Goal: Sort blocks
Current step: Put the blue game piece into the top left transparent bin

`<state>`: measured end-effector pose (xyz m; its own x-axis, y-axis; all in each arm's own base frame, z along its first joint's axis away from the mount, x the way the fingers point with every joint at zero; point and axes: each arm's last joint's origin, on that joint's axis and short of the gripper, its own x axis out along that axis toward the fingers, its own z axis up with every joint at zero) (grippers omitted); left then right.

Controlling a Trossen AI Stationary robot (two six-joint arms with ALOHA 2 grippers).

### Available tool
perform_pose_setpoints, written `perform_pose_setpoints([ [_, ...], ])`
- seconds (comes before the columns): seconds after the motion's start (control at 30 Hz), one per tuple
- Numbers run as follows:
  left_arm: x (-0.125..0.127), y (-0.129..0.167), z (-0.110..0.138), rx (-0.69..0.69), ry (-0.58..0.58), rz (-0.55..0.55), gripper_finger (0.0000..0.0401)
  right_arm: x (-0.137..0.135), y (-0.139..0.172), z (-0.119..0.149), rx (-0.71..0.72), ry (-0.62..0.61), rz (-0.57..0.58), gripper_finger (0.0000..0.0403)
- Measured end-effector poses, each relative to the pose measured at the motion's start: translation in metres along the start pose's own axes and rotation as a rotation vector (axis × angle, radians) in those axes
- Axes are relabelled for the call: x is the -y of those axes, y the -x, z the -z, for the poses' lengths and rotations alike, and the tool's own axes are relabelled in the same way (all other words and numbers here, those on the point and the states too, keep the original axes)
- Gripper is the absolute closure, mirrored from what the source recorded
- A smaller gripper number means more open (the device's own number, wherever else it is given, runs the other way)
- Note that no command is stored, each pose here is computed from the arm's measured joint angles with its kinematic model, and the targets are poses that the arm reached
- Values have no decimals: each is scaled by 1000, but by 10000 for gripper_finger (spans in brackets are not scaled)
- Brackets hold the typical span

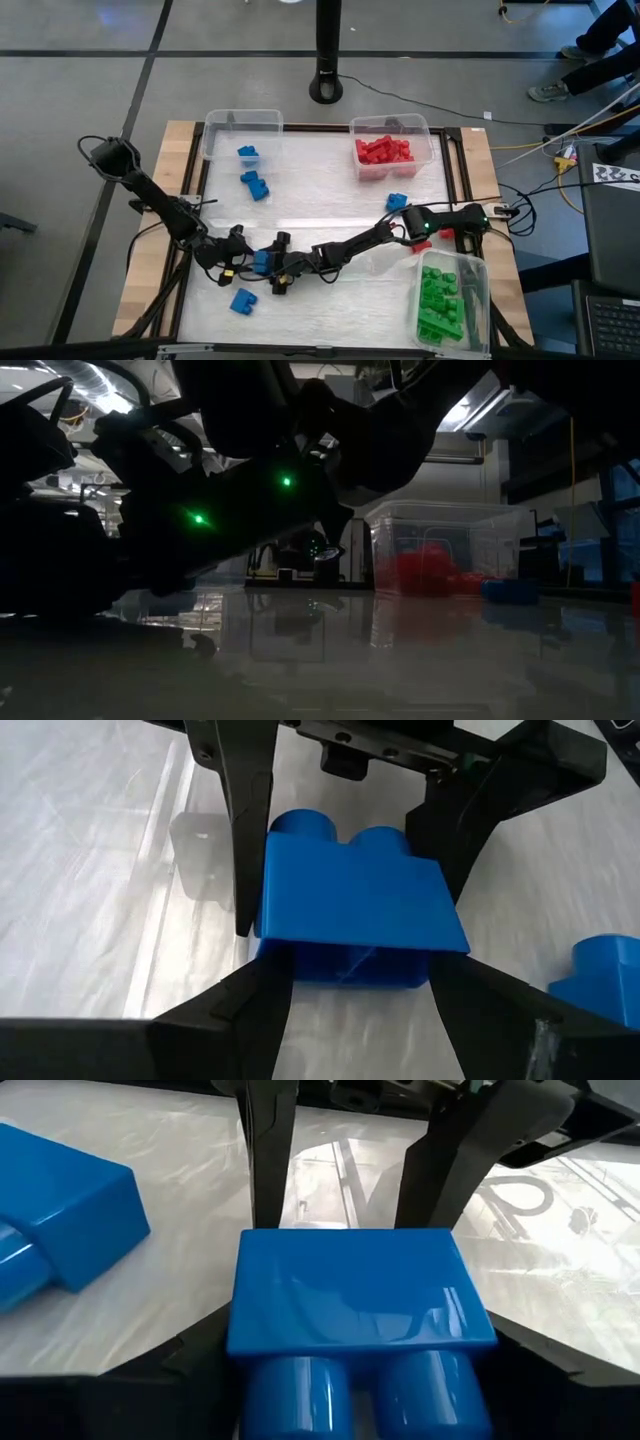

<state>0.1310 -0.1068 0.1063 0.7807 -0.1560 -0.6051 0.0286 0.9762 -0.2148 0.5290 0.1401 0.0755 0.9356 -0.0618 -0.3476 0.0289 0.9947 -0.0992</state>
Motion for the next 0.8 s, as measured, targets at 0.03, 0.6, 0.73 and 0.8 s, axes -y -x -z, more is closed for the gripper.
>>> perform_pose_setpoints([
  [0.03, 0, 0, 0, 0, 0, 0, 177, 0, 0, 0, 0, 7, 0, 109],
  [0.6, -9, 20, 0, -118, 21, -67, 177, 28, 22, -64, -47, 229, 20, 108],
  [0.73, -11, 25, -2, -94, 32, -82, 177, 52, 31, -86, -109, 296, 50, 101],
  [0.8, -12, 26, -2, -87, 31, -90, 177, 70, 36, -104, -105, 321, 75, 102],
])
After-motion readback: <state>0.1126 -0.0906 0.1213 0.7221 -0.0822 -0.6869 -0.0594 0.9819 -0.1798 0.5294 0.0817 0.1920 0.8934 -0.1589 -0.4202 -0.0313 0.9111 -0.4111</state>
